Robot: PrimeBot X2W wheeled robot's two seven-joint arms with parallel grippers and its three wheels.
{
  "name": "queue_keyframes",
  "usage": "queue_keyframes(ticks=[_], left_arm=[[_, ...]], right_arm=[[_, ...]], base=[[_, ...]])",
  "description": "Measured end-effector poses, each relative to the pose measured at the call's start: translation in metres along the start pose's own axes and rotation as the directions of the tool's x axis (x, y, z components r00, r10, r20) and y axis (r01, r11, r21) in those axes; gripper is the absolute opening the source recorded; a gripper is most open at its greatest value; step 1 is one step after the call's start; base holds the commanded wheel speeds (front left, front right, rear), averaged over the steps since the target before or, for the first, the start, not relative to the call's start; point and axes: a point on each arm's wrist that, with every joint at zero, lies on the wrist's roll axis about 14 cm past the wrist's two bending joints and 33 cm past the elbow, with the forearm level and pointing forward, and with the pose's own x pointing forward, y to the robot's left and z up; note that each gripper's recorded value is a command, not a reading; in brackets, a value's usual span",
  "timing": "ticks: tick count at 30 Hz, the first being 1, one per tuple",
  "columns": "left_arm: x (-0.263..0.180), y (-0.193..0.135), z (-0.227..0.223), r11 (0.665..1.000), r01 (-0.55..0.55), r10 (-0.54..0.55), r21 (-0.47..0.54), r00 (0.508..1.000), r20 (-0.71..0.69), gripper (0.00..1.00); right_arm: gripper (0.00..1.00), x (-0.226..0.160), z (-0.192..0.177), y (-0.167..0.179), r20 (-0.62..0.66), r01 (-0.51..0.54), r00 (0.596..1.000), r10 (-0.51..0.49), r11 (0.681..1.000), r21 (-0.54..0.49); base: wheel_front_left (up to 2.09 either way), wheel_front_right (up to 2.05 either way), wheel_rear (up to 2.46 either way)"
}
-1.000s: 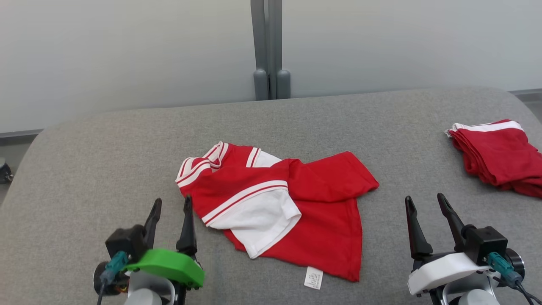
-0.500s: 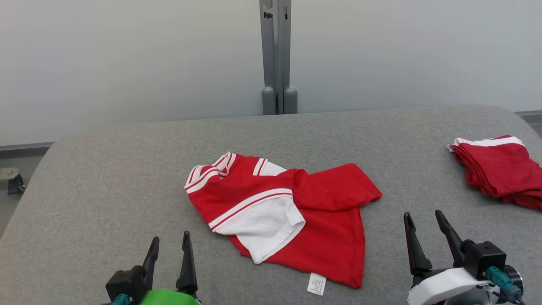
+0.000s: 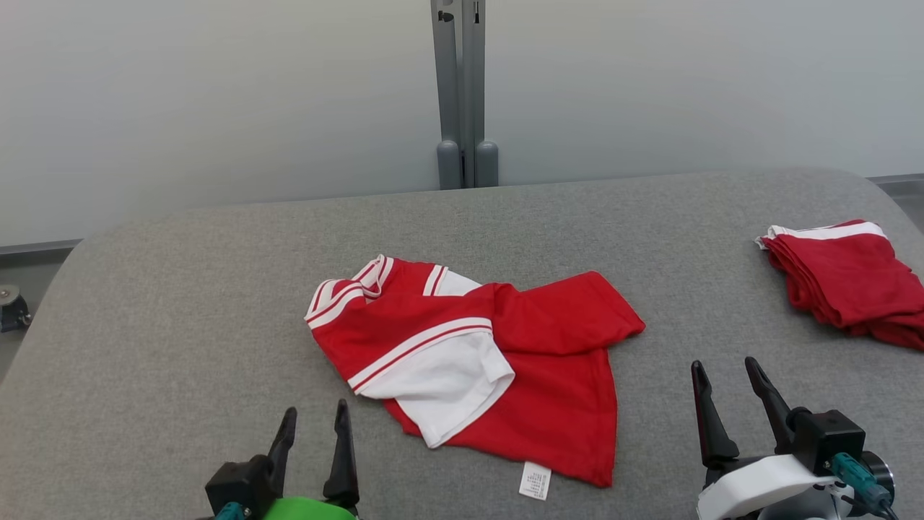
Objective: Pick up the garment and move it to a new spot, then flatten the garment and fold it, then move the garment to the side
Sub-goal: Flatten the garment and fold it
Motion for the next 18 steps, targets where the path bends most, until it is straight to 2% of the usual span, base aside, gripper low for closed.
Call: queue_keyframes(ticks=[6, 12, 18], left_arm=[[0.0, -0.024, -0.032, 0.996, 0.087, -0.087, -0.002, 0.99, -0.107, 1.0], [0.006, -0.049, -0.068, 0.985, 0.168, -0.171, -0.033, 0.953, -0.251, 1.0], [0.008, -0.058, -0.101, 0.982, 0.173, -0.188, -0.074, 0.906, -0.378, 1.0]], right_arm=[[1.0, 0.001, -0.003, -0.002, -0.01, 0.006, 1.0, -0.006, 1.0, -0.002], [1.0, 0.005, -0.008, -0.003, -0.027, 0.007, 1.0, -0.007, 1.0, -0.007], [1.0, 0.006, -0.01, -0.01, -0.035, 0.03, 0.999, -0.03, 0.999, -0.014]], base=[[0.0, 0.0, 0.0], [0.0, 0.0, 0.0], [0.0, 0.0, 0.0]])
